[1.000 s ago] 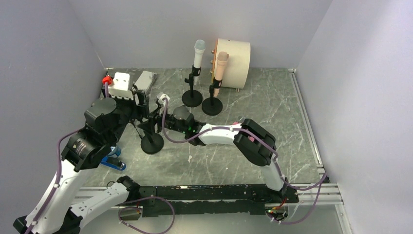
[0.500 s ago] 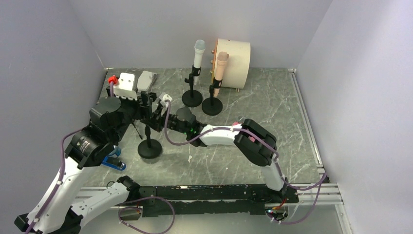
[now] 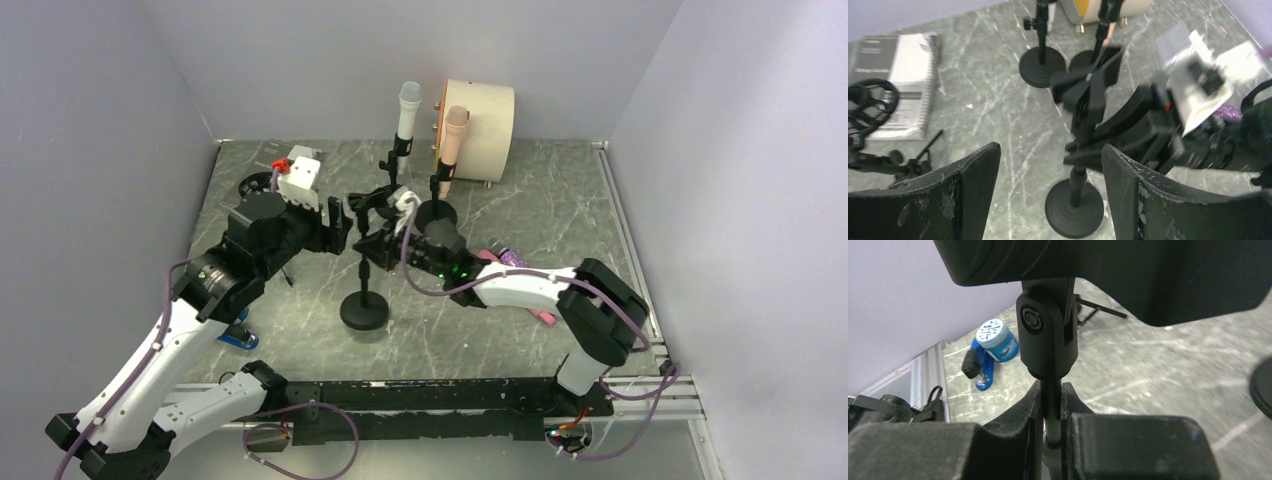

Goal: Attach the microphones to the stand

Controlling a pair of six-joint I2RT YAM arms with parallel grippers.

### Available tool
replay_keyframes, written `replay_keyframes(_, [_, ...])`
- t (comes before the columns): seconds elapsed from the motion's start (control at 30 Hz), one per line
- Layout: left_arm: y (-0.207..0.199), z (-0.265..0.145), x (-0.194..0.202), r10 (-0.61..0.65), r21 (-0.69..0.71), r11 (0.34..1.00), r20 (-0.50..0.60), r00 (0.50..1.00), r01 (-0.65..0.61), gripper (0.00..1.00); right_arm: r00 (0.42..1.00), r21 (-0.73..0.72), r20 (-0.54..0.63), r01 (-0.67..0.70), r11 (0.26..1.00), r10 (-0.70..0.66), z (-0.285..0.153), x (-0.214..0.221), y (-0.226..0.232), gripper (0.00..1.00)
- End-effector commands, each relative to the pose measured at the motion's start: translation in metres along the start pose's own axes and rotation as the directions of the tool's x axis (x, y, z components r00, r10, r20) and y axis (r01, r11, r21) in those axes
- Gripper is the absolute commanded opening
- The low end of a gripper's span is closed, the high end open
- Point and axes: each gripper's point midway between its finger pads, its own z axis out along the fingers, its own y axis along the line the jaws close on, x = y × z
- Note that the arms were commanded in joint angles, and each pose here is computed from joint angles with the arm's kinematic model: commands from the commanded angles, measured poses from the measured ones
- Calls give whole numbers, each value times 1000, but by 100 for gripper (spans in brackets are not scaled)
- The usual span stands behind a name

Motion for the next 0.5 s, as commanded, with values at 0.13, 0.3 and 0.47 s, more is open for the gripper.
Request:
replay_keyframes(0.13, [-38, 16, 41, -98, 198, 974, -46, 994, 105, 77, 973, 143, 113, -216, 966, 201, -55, -38, -39, 0])
replay_keyframes(0.3, [-68, 37, 107, -140, 337, 921, -176, 974, 193, 74, 952, 182, 122, -300, 936, 281, -69, -41, -48, 0])
replay_keyframes(0.47, [-82, 58, 156, -151, 372, 897, -253, 956, 240, 72, 928, 206, 120, -372, 905, 354, -75, -46, -53, 0])
